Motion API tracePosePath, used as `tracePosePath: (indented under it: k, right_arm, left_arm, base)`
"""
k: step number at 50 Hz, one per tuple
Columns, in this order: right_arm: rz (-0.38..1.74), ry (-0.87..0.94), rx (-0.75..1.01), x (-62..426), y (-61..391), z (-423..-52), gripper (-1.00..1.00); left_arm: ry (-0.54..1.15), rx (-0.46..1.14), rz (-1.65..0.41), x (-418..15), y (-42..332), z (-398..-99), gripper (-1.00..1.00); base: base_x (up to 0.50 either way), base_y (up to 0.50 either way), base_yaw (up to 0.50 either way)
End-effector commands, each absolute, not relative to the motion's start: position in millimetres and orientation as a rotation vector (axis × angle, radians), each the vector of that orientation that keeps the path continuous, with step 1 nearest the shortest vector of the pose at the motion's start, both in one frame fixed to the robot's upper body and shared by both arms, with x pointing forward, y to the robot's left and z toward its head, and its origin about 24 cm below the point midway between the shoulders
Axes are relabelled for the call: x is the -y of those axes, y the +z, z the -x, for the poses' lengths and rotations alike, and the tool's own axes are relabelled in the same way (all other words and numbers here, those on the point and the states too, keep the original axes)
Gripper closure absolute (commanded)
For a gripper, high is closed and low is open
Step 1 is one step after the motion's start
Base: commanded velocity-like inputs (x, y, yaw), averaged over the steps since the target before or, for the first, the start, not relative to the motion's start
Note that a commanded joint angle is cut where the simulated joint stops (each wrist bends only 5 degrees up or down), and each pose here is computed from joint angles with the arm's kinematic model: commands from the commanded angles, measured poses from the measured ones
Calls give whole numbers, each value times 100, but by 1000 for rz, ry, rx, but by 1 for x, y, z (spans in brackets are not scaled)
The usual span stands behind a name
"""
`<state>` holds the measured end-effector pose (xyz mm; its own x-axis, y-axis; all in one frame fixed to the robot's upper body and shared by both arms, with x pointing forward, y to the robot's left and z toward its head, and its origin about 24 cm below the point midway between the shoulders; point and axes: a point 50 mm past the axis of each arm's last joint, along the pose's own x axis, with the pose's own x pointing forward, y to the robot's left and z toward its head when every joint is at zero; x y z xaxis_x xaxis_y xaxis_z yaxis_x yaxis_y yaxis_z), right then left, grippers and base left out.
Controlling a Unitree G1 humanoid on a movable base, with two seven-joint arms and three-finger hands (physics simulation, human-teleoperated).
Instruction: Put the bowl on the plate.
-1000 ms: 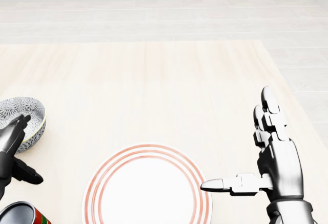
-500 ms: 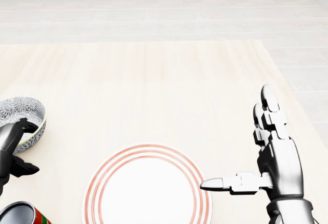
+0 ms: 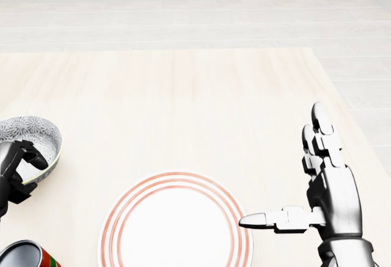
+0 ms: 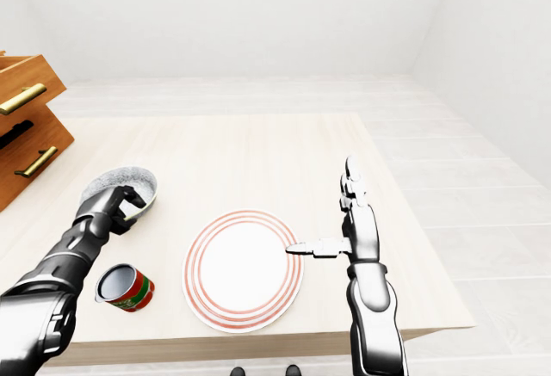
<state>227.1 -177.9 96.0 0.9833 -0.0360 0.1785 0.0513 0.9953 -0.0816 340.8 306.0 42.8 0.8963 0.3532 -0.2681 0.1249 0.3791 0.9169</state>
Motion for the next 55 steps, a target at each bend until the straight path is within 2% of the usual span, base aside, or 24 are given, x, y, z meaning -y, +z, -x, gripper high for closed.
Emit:
tracePosePath:
  k: [1,12,13,16,21,55]
  right_arm:
    - [84,-43,181,178,97,-227,-100]
    - [85,-43,182,178,97,-226,-100]
    - [87,-43,182,178,97,-226,-100]
    - [87,-42,183,178,97,-226,-100]
    - [90,-40,194,177,100,-227,-100]
    - [92,-34,201,176,101,-229,-100]
  left_arm:
    - [149,-463,-1198,-306,43,-341,29]
    - [153,-452,-1203,-305,46,-343,55]
    - [152,-443,-1228,-305,47,-344,68]
    - [155,-445,-1213,-305,48,-344,73]
    - [157,-440,-1221,-305,50,-345,100]
    - [206,-382,-1280,-311,67,-351,100]
  base:
    - [0,0,0]
    - [0,0,0]
    - [0,0,0]
    - [0,0,0]
    - [0,0,0]
    - [0,0,0]
